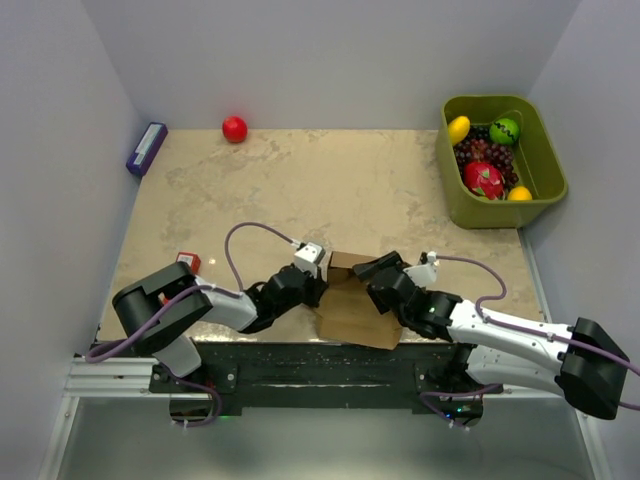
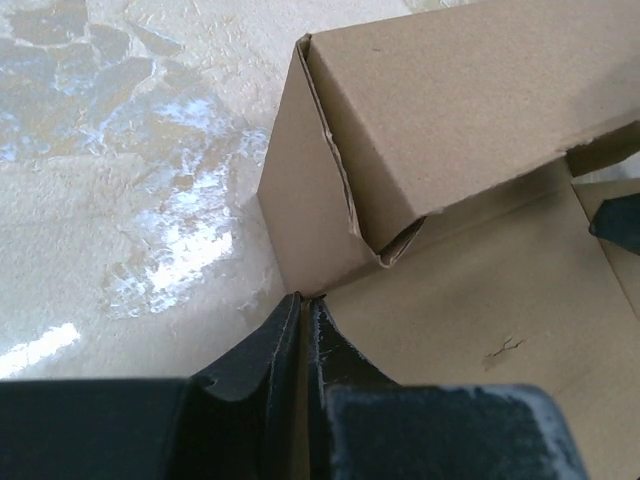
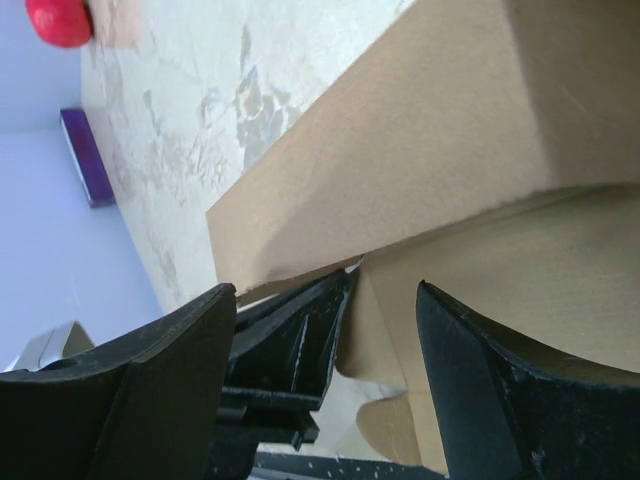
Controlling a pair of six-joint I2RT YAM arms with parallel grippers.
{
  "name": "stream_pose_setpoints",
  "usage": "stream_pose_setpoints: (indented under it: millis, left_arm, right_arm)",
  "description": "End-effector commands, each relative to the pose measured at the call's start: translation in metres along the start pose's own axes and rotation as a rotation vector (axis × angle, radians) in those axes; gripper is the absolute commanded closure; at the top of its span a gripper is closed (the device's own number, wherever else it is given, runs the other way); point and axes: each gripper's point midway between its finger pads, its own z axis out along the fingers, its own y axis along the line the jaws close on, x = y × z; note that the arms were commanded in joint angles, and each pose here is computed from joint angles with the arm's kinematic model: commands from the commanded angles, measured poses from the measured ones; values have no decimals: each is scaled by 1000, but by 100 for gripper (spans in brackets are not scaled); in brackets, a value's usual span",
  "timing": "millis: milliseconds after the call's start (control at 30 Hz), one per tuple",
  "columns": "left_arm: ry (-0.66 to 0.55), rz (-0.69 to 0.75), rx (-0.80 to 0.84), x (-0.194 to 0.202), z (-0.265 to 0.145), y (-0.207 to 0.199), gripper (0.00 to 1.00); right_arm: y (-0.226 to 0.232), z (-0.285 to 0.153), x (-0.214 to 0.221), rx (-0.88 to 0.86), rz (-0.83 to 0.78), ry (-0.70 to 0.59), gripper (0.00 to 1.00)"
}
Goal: Fold the paper box
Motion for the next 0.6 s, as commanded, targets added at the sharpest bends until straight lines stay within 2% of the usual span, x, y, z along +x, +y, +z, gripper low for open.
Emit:
stream_pose_setpoints:
  millis: [0,300,567]
  left_arm:
    - [-36,-15,-17,-9,-2,-5,89]
    - [-36,7,-6,-9,0,-13,89]
    - [-28,12,-11,-7,1,-14,89]
  right_arm:
    - [-1,6,-19,-13,79,-117,26]
    - [-10,11,-19,0,88,-130,33]
    - [10,-8,-24,-104,99,-89,34]
